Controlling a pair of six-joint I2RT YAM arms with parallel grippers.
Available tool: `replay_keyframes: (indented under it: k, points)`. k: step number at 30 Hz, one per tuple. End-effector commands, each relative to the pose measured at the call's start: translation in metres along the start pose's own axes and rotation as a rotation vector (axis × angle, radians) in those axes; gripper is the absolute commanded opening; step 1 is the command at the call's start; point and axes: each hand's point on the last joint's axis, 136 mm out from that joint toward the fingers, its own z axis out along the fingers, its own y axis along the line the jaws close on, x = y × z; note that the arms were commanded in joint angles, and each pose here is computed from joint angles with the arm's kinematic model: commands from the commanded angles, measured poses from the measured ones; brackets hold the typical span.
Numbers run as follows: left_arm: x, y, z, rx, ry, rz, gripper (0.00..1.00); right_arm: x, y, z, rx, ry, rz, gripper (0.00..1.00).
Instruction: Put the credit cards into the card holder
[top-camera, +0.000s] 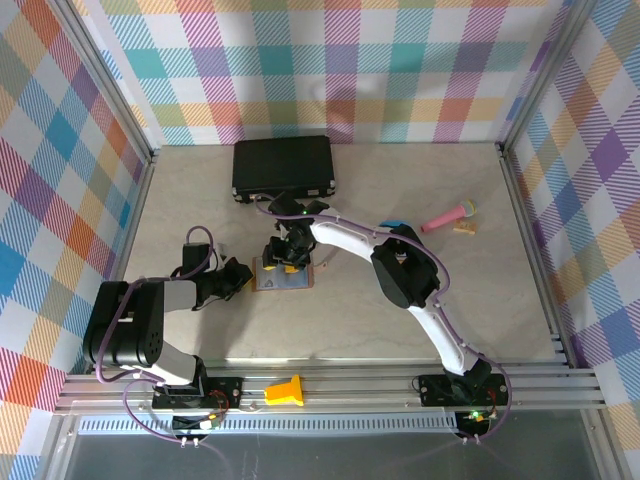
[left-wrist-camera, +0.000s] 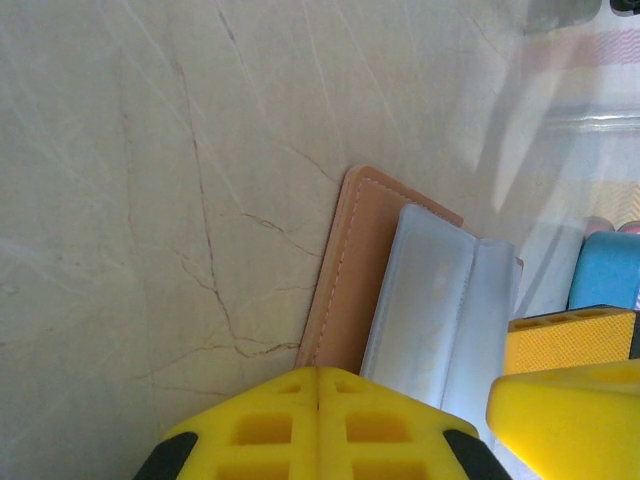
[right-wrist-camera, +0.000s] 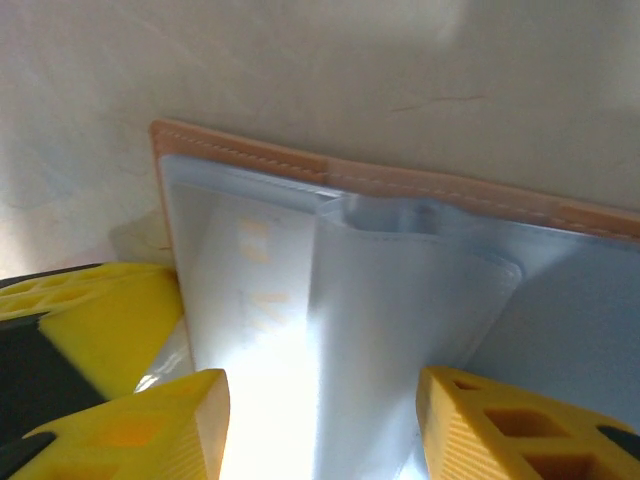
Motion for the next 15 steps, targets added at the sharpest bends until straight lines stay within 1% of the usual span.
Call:
replay_keyframes:
  k: [1, 15]
  points:
    - [0.01, 0.011, -0.001, -0.024, 0.029, -0.032, 0.05, 0.005, 0.015, 0.007, -0.076, 0.026, 0.008, 0.51]
    - [0.004, 0.004, -0.006, -0.022, 0.014, -0.013, 0.06, 0.005, 0.039, 0.003, -0.171, 0.018, -0.014, 0.51]
